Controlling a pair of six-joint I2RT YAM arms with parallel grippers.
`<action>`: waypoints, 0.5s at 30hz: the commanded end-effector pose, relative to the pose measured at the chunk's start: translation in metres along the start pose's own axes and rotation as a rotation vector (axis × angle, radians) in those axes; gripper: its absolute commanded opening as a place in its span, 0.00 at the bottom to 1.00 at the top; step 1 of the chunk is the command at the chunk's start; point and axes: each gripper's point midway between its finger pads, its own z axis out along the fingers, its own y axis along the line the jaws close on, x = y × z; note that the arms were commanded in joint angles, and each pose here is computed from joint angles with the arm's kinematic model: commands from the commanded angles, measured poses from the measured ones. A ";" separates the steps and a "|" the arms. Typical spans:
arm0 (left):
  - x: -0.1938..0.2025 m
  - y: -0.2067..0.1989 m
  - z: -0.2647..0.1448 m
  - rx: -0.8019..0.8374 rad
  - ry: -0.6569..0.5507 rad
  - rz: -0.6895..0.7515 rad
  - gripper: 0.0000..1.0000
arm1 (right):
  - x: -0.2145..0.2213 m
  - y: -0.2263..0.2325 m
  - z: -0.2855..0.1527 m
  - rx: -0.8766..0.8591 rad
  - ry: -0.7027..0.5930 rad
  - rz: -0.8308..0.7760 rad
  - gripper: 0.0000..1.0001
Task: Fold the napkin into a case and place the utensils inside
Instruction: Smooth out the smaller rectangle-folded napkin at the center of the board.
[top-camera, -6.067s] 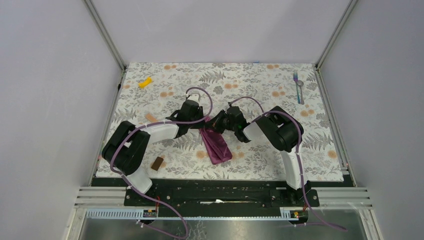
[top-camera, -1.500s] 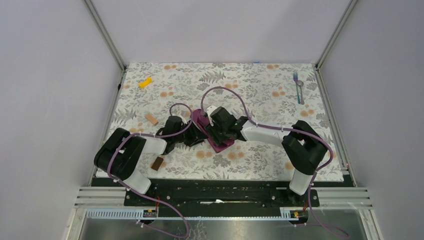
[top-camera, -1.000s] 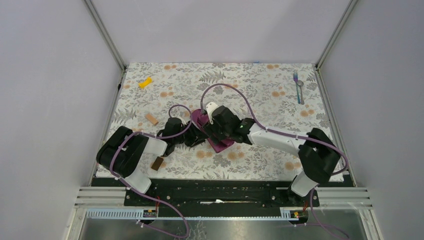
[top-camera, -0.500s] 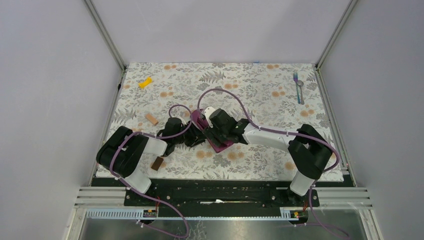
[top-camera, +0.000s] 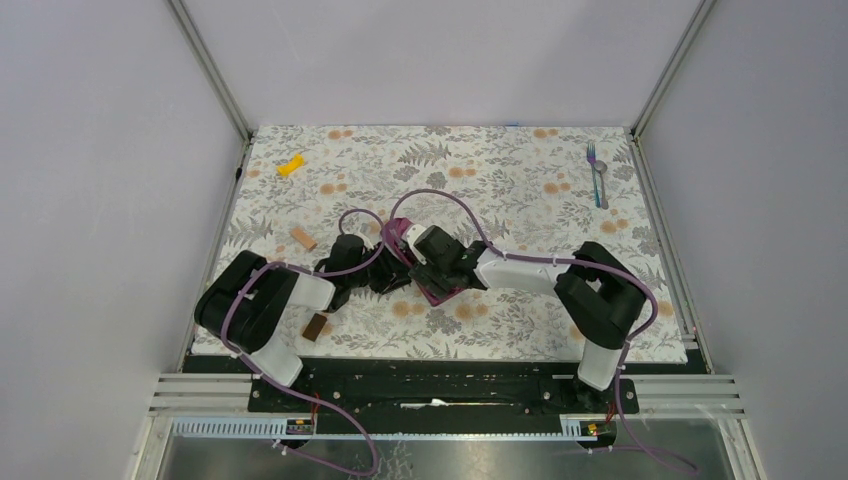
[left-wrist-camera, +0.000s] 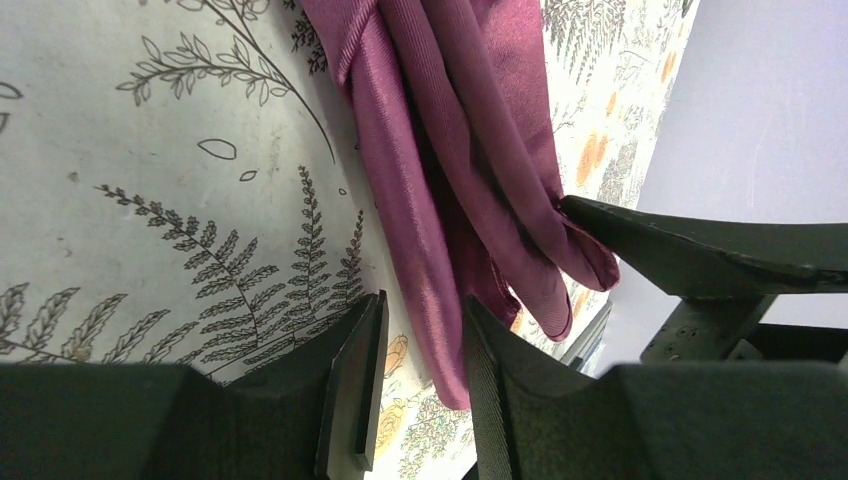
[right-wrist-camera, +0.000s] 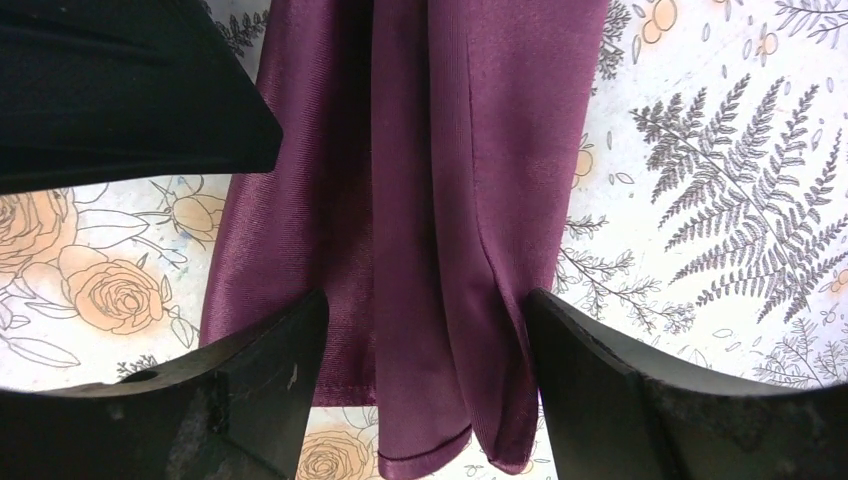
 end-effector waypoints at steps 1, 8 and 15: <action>0.010 0.024 0.002 -0.078 0.036 -0.006 0.39 | -0.014 0.000 -0.001 0.045 -0.013 -0.038 0.77; 0.013 0.028 0.004 -0.076 0.043 -0.017 0.34 | -0.022 0.006 -0.005 0.053 -0.030 -0.040 0.63; 0.016 0.032 0.005 -0.078 0.047 -0.028 0.32 | -0.022 0.009 -0.003 0.050 -0.024 -0.021 0.31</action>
